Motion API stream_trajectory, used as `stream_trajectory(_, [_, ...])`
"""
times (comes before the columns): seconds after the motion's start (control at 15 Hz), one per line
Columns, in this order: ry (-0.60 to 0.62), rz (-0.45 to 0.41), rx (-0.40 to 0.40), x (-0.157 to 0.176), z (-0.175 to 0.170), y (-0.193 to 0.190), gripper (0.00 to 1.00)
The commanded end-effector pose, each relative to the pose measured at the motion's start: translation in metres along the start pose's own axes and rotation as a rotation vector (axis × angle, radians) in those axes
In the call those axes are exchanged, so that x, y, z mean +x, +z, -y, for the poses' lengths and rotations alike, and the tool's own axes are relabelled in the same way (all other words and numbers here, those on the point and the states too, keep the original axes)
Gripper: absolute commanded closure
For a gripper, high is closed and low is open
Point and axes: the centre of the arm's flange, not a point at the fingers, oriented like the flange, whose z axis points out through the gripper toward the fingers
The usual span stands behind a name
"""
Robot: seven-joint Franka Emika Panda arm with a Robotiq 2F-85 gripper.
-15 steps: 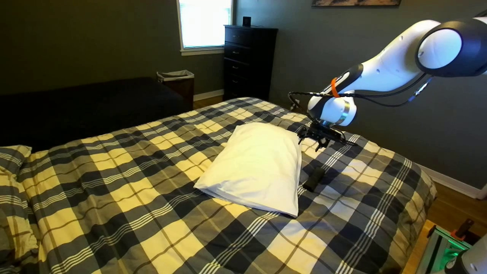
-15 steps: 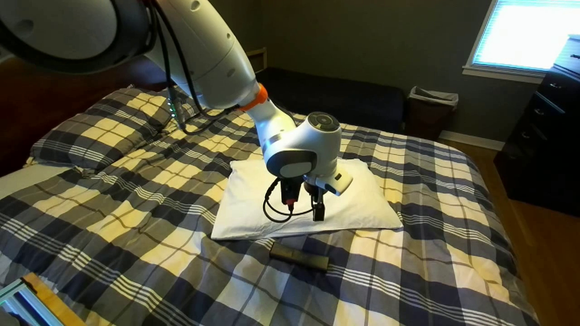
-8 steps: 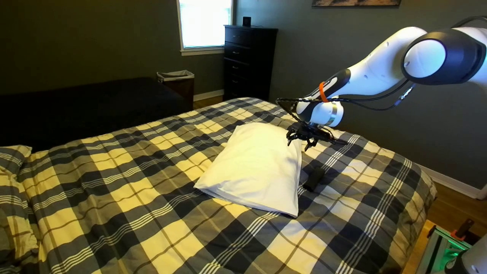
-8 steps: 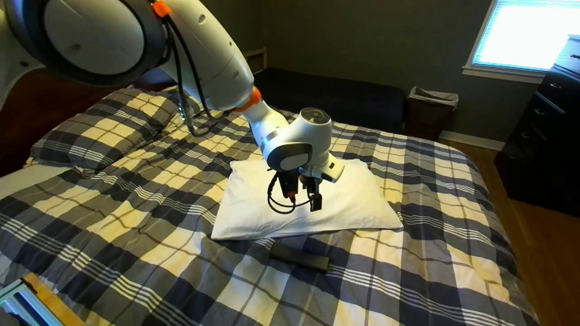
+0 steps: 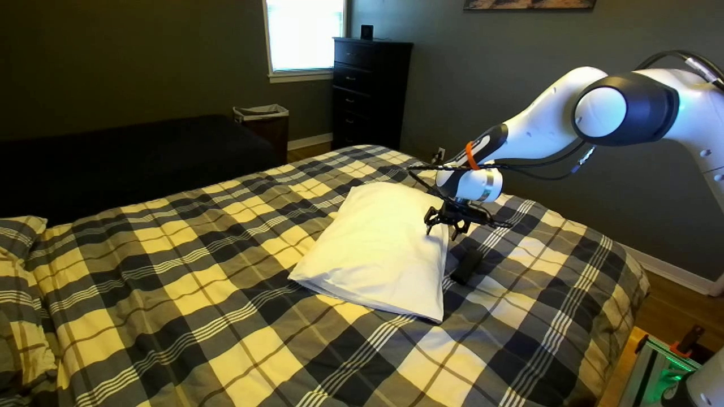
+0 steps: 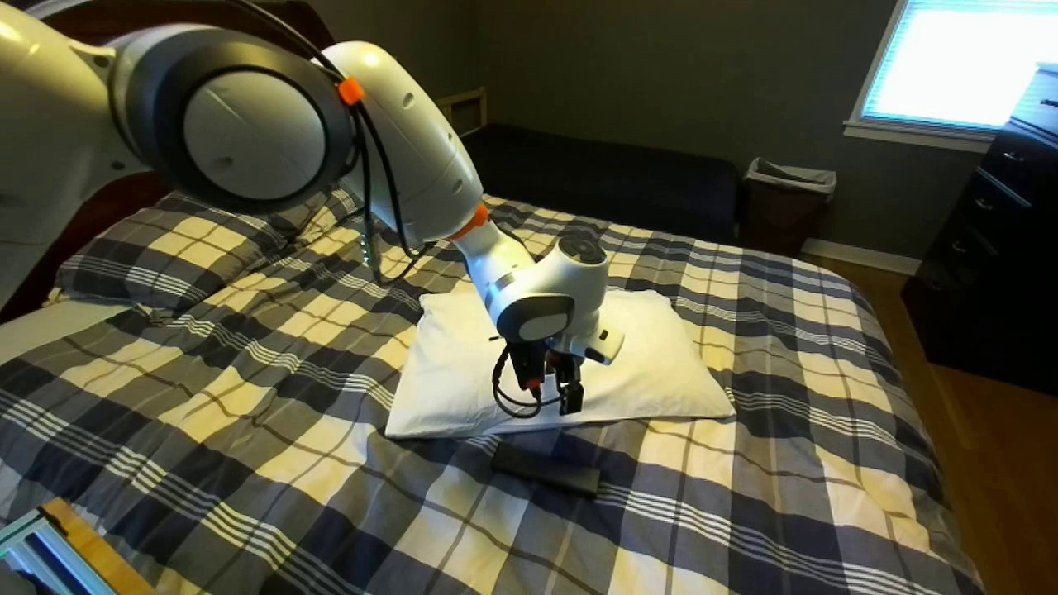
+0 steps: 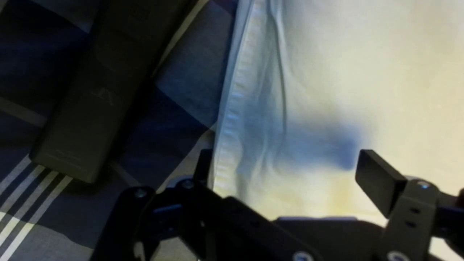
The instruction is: Move the remote control backwards then place the white pillow over the remote.
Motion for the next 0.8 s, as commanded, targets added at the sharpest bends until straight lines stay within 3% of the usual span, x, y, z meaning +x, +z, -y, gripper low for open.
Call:
stream_trajectory(0.0, [0.015,0.018,0.062,0.017,-0.003,0.026,0.0])
stream_trajectory(0.07, [0.028,0.028,0.072,0.02,-0.003,0.03,0.0])
stream_trajectory(0.2, [0.048,0.042,0.094,0.023,-0.004,0.038,0.26])
stream_trajectory(0.73, [0.092,0.063,0.17,0.028,-0.003,0.045,0.88])
